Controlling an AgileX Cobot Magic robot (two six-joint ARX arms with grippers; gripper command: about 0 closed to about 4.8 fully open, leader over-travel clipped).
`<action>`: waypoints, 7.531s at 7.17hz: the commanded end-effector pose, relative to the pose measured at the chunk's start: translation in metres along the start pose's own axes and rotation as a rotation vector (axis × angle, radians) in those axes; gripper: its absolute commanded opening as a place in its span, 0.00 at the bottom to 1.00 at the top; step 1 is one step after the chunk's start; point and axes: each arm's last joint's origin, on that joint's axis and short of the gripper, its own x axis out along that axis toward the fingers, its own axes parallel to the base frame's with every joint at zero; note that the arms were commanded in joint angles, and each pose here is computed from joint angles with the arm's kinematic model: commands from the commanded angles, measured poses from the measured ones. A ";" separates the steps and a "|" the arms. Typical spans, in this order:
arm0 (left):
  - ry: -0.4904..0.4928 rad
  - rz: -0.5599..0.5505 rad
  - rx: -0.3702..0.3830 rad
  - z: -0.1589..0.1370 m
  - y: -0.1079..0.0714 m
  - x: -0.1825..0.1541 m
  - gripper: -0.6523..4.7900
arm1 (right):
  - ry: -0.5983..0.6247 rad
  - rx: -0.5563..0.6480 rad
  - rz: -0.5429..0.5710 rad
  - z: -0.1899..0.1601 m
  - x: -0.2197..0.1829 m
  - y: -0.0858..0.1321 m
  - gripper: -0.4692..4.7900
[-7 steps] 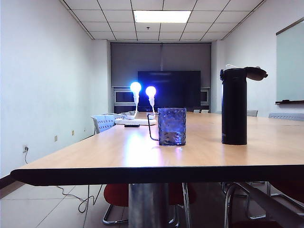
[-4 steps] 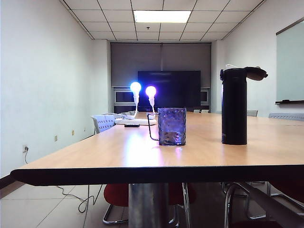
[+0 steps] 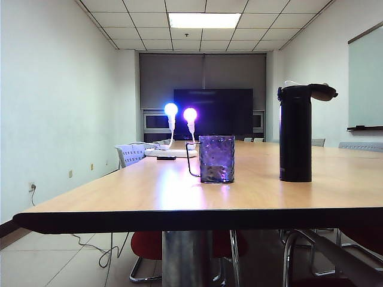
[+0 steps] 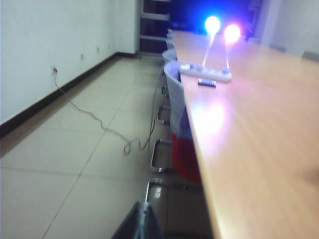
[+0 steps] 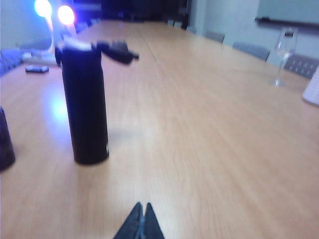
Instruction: Pick up the black thermos cup, pour some water from it into the cup, and then put the thermos cup back on the table.
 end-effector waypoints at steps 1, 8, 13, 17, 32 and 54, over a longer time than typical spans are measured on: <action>-0.025 -0.135 -0.027 0.086 -0.008 0.039 0.11 | -0.068 0.042 0.011 0.083 0.021 0.005 0.09; 0.162 -0.859 -0.007 0.094 -0.126 0.134 0.11 | -0.028 0.033 0.325 0.083 0.154 0.039 1.00; 0.140 -0.836 -0.006 0.095 -0.126 0.135 0.11 | 0.030 0.037 0.243 0.008 0.209 0.078 1.00; 0.281 -0.811 0.017 0.058 -0.138 0.156 0.11 | 0.038 0.035 0.238 -0.013 0.281 0.101 1.00; 0.288 -0.814 0.017 0.057 -0.138 0.156 0.11 | 0.078 -0.040 0.174 -0.040 0.327 0.112 0.20; 0.396 -0.677 -0.031 -0.062 -0.218 0.314 0.11 | 0.010 -0.768 0.308 -0.001 0.304 0.146 0.19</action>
